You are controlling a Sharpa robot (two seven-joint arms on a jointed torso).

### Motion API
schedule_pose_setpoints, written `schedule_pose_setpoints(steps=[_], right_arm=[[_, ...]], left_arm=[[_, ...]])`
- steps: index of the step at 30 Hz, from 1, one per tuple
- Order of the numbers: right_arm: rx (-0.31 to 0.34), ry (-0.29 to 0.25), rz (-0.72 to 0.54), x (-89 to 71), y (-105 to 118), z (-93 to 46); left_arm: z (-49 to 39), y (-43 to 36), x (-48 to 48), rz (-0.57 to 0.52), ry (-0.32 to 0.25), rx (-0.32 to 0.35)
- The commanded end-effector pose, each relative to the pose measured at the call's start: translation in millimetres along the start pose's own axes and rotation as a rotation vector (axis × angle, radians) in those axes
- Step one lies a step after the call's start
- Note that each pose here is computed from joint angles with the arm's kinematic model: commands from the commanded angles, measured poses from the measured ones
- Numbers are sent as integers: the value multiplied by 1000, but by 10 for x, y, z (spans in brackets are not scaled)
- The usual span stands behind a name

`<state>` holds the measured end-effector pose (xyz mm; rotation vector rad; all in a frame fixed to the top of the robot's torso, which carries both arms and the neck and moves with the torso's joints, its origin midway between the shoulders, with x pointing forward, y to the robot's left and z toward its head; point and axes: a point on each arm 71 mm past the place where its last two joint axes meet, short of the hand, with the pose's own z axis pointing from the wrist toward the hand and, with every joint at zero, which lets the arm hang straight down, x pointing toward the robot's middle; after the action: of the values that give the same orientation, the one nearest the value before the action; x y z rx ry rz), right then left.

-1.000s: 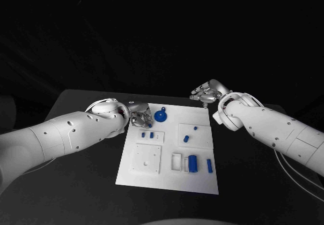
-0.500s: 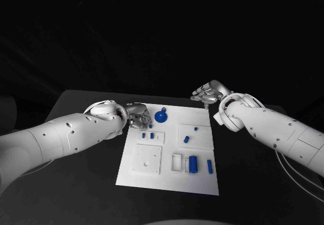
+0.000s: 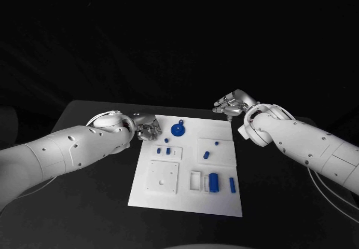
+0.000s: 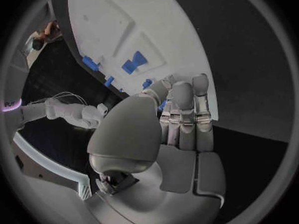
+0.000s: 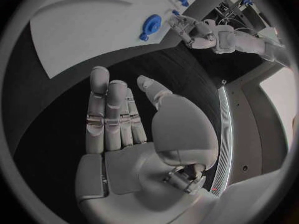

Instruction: Assemble the parts on the task board

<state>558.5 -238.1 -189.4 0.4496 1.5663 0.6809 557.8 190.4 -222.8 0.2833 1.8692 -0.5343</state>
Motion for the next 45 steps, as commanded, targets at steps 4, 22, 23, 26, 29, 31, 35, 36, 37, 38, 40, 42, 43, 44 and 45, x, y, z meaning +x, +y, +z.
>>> schedule_pose_setpoints(steps=[4,22,23,26,29,31,35,36,37,38,40,42,43,44,45], right_arm=[[-73,119,-81,80,39,-88],[-79,258,-391,316,-159,-500],[-80,258,-406,345,-159,-527],[-87,248,-439,400,-147,-575],[-95,236,-466,443,-130,-604],[-99,230,-482,478,-115,-616],[-100,230,-514,555,-98,-621],[-98,235,-523,580,-101,-624],[-95,241,-531,605,-106,-628],[-92,247,-537,628,-112,-632],[-88,250,-549,665,-124,-638],[-86,245,-560,684,-136,-640],[-84,239,-567,689,-142,-639],[-83,234,-572,691,-147,-638],[-81,225,-580,691,-154,-635]], left_arm=[[-70,204,-204,-142,-198,-19],[-406,345,-432,-730,-409,18],[-415,325,-430,-745,-410,25],[-432,292,-431,-791,-422,32],[-444,279,-430,-848,-434,29],[-452,275,-426,-883,-438,27],[-463,260,-422,-923,-442,28],[-465,255,-420,-931,-441,29],[-466,250,-418,-938,-440,29],[-467,247,-417,-945,-439,30],[-469,245,-414,-954,-438,28],[-470,250,-414,-962,-440,26],[-471,253,-413,-968,-440,25],[-471,256,-413,-972,-440,24],[-471,261,-412,-979,-441,22]])
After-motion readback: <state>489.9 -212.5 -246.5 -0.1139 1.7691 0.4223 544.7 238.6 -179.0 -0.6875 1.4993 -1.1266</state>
